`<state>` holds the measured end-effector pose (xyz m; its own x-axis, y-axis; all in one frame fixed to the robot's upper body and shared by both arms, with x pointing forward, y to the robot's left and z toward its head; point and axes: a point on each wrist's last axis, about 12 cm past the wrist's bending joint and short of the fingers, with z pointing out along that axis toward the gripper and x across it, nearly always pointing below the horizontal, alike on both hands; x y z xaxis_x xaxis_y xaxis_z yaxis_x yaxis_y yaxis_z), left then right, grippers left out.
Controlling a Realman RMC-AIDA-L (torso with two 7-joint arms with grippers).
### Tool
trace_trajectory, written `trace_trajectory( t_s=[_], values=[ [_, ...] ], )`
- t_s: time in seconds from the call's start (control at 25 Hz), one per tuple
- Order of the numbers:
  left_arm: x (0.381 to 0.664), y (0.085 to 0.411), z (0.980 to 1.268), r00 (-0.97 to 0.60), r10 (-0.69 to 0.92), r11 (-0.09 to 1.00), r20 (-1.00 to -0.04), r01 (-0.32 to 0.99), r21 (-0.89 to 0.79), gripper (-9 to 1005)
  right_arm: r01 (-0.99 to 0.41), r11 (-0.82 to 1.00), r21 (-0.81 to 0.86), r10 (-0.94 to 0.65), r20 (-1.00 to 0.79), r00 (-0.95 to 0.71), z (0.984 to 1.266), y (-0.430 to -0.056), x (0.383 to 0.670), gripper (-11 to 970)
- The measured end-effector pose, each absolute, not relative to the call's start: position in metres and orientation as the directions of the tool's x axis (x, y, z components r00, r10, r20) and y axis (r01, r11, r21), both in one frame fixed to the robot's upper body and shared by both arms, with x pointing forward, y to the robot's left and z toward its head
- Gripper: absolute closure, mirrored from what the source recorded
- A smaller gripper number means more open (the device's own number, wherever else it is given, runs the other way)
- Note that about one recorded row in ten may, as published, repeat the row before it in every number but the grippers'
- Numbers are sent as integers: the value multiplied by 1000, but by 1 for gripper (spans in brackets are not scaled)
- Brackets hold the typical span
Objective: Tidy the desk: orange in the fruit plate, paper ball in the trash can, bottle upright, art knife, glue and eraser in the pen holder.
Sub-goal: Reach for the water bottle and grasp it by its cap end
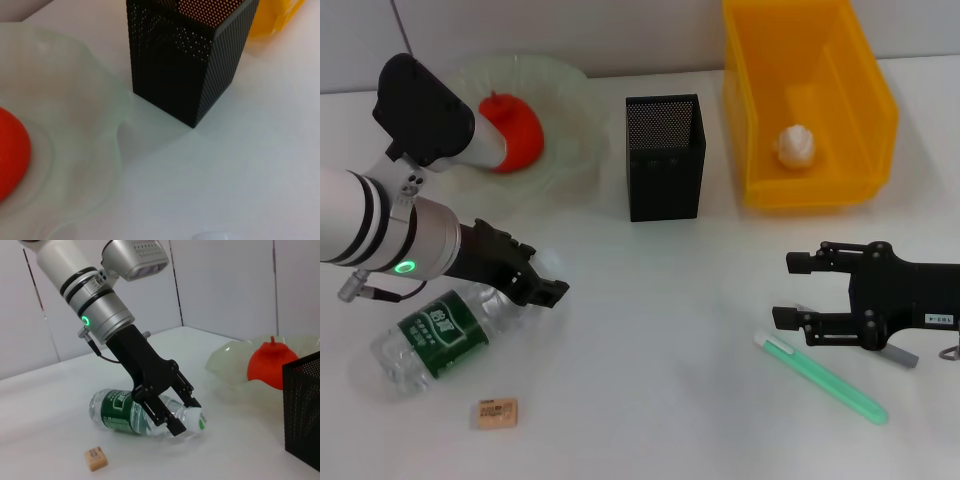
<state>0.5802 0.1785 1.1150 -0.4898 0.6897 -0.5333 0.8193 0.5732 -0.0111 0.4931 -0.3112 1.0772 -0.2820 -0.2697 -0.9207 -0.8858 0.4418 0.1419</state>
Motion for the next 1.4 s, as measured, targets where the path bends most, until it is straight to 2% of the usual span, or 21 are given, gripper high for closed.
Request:
trace_trajectory(
  t_s=[1.4],
  values=[
    [584,177,1115,-464,721,554,-515,832,26,394,-891,427,152,-264,-922,-284,1077,-307,494,217]
  ],
)
